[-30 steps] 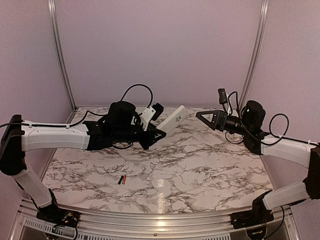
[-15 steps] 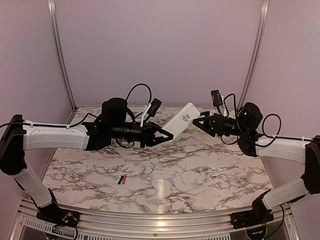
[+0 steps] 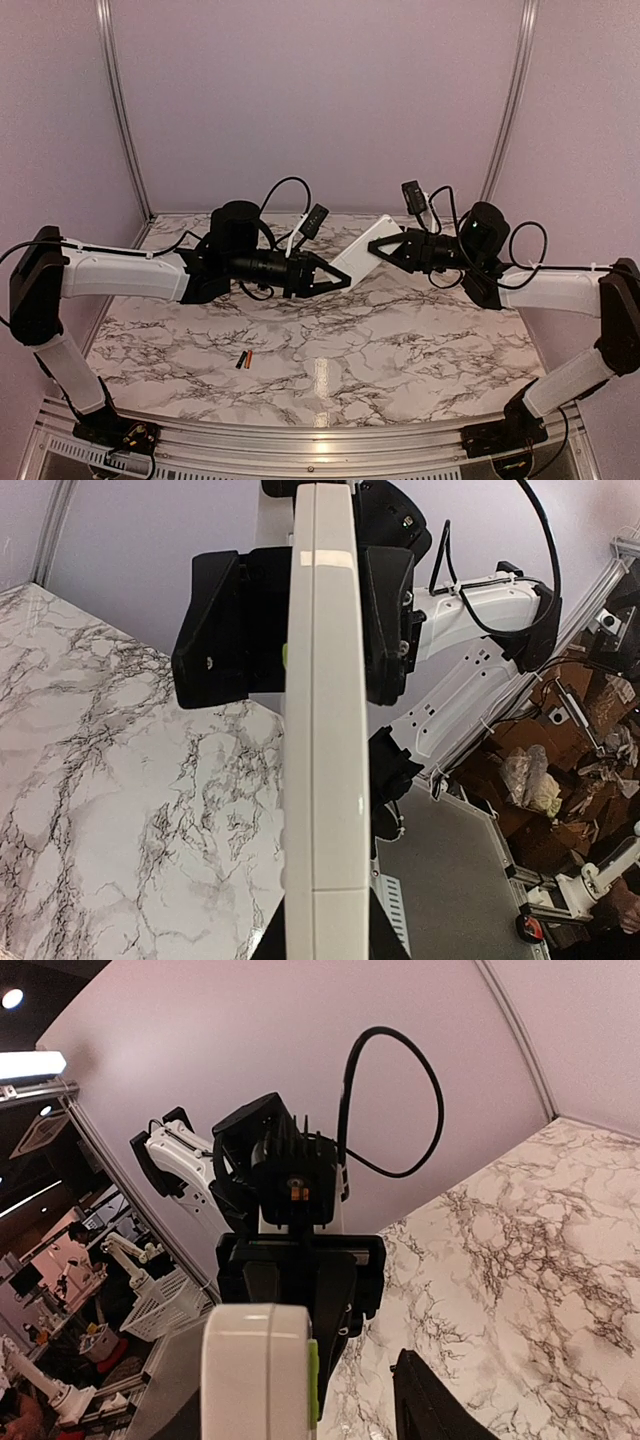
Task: Load the batteries into the remote control
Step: Pass from the left arm to the right, then remove the battery cover from the remote control.
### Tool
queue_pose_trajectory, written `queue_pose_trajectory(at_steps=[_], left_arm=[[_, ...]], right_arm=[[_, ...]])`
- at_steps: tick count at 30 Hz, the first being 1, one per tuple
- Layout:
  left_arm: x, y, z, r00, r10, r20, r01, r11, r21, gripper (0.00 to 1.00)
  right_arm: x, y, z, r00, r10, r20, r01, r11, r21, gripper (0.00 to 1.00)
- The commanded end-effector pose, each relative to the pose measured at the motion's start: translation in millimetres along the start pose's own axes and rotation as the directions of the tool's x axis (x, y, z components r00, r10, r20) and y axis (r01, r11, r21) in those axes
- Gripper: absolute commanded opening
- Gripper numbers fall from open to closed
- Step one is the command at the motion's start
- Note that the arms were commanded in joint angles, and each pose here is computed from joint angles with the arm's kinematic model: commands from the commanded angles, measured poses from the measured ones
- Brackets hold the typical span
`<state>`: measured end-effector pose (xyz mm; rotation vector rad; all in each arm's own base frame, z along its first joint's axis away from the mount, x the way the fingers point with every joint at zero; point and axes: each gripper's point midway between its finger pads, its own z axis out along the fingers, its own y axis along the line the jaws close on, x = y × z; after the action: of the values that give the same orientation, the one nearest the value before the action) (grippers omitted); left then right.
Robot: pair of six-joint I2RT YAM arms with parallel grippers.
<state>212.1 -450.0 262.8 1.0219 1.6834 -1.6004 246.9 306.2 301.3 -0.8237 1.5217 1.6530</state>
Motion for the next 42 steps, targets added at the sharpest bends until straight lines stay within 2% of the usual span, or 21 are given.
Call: queue_pose_trajectory(at_steps=[1, 4, 6, 9, 12, 16, 21, 25, 27, 35, 42], left_arm=[[-9.6, -2.7, 4.4, 1.000, 0.015, 0.023, -0.016, 0.999, 0.041, 0.00], [-10.7, 1.7, 6.2, 1.000, 0.004, 0.020, -0.005, 0.999, 0.037, 0.00], [-12.1, 6.9, 4.3, 1.000, -0.003, 0.028, 0.003, 1.000, 0.020, 0.03], [-17.3, 22.0, -3.9, 0.998, -0.025, 0.062, 0.027, 0.999, -0.037, 0.23], [-22.8, 37.1, -17.2, 0.990, -0.074, 0.118, 0.084, 0.994, -0.075, 0.54], [-21.6, 53.3, -35.5, 0.972, -0.132, 0.193, 0.157, 0.981, -0.116, 0.69], [-1.9, 76.6, -39.2, 0.947, -0.232, 0.223, 0.272, 0.947, -0.171, 0.71], [12.1, 88.1, -36.0, 0.922, -0.308, 0.236, 0.349, 0.923, -0.159, 0.82], [18.7, 93.3, -33.2, 0.910, -0.341, 0.237, 0.382, 0.911, -0.155, 0.83], [45.5, 121.0, -15.3, 0.875, -0.434, 0.215, 0.476, 0.850, -0.224, 0.72], [54.3, 123.3, 3.9, 0.855, -0.477, 0.203, 0.513, 0.832, -0.209, 0.71]], right_arm=[[-10.3, 3.8, 7.3, 1.000, -0.007, 0.003, 0.007, 1.000, -0.028, 0.43], [-8.7, 2.5, 7.9, 1.000, 0.011, 0.002, -0.011, 0.999, -0.040, 0.29], [-7.5, 1.2, 8.6, 1.000, 0.027, -0.001, -0.027, 0.999, -0.044, 0.15], [-5.7, 0.1, 8.8, 0.999, 0.040, -0.004, -0.040, 0.998, -0.043, 0.02], [-4.9, -4.7, 7.0, 0.999, 0.053, 0.005, -0.053, 0.998, -0.025, 0.00], [-0.9, -27.7, 0.6, 0.993, 0.114, 0.037, -0.117, 0.991, 0.065, 0.00], [16.5, -71.8, -8.6, 0.972, 0.211, 0.105, -0.230, 0.946, 0.228, 0.00], [33.8, -88.8, -13.6, 0.952, 0.271, 0.141, -0.299, 0.918, 0.259, 0.00], [39.5, -93.5, -14.2, 0.946, 0.287, 0.148, -0.318, 0.911, 0.263, 0.00], [48.1, -110.5, -16.4, 0.934, 0.310, 0.179, -0.353, 0.882, 0.314, 0.00], [53.8, -115.6, -11.6, 0.925, 0.328, 0.190, -0.374, 0.874, 0.310, 0.00]])
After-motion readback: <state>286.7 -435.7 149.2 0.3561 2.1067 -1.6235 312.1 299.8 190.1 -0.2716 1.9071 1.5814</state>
